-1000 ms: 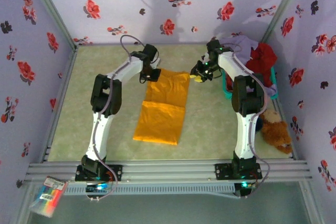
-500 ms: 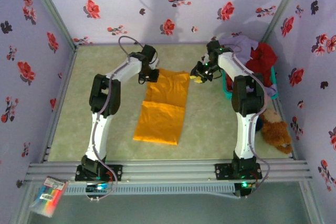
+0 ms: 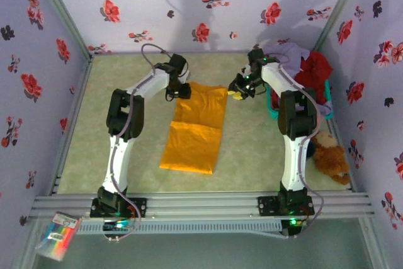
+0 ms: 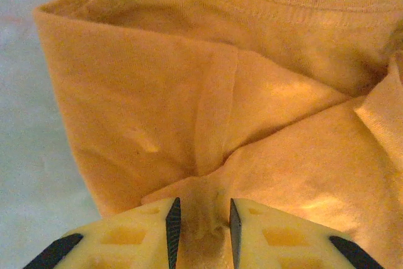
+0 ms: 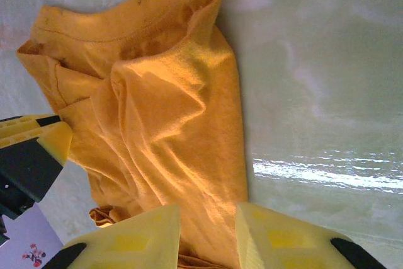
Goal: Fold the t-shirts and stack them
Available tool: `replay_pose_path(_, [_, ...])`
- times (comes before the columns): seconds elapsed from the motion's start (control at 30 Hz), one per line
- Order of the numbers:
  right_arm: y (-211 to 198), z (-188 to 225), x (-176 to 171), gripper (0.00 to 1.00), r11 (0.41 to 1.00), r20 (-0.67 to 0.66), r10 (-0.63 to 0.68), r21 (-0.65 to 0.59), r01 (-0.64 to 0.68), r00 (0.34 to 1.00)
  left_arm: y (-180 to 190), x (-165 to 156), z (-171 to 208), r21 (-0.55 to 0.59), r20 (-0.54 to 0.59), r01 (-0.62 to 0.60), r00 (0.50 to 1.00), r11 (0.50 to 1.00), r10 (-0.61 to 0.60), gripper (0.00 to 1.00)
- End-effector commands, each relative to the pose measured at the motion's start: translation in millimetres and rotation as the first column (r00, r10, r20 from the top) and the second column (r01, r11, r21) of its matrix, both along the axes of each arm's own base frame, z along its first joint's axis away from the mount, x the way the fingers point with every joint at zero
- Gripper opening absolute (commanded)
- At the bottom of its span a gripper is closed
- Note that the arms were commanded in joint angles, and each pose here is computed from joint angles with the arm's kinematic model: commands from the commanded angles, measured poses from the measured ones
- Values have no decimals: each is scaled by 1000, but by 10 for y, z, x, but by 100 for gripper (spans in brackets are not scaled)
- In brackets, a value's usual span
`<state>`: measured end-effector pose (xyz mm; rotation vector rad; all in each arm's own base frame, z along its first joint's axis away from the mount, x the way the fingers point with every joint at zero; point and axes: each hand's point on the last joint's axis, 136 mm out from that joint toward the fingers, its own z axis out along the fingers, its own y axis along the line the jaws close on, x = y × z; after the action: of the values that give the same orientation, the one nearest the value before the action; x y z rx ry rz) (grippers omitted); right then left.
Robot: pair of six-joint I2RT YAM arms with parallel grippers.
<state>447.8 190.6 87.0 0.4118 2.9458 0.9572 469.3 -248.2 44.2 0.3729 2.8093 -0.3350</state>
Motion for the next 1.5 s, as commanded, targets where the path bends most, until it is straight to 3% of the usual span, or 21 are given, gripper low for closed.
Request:
replay_pose_path(0.0, [29, 24, -90, 31, 1000, -25, 8, 7, -8, 1000, 18, -3, 248, -37, 37, -15, 999, 999, 16, 31])
replay_pose_path(0.2, [30, 29, -87, 31, 1000, -24, 9, 8, -9, 1000, 52, -64, 252, -35, 31, -24, 999, 999, 25, 31])
replay_pose_path(0.37, [26, 34, -91, 31, 1000, -24, 10, 7, -10, 1000, 49, -74, 199, -34, 20, -26, 999, 999, 27, 22])
replay_pose_path(0.57, [26, 30, -94, 31, 1000, -25, 11, 7, -11, 1000, 41, -100, 107, -34, -8, -29, 1000, 999, 28, 33])
replay_pose_path(0.67, [25, 34, -91, 31, 1000, -24, 10, 8, -10, 1000, 36, -134, 32, -31, -30, -27, 999, 999, 26, 33])
replay_pose_path(1.07, [29, 37, -98, 31, 1000, -25, 12, 7, -11, 1000, 12, -109, 116, -45, -7, -25, 1000, 999, 25, 0])
replay_pose_path(1.47, [23, 41, -101, 31, 1000, -22, 12, 6, -12, 1000, 166, -85, 438, -35, 106, -87, 990, 996, 91, 0])
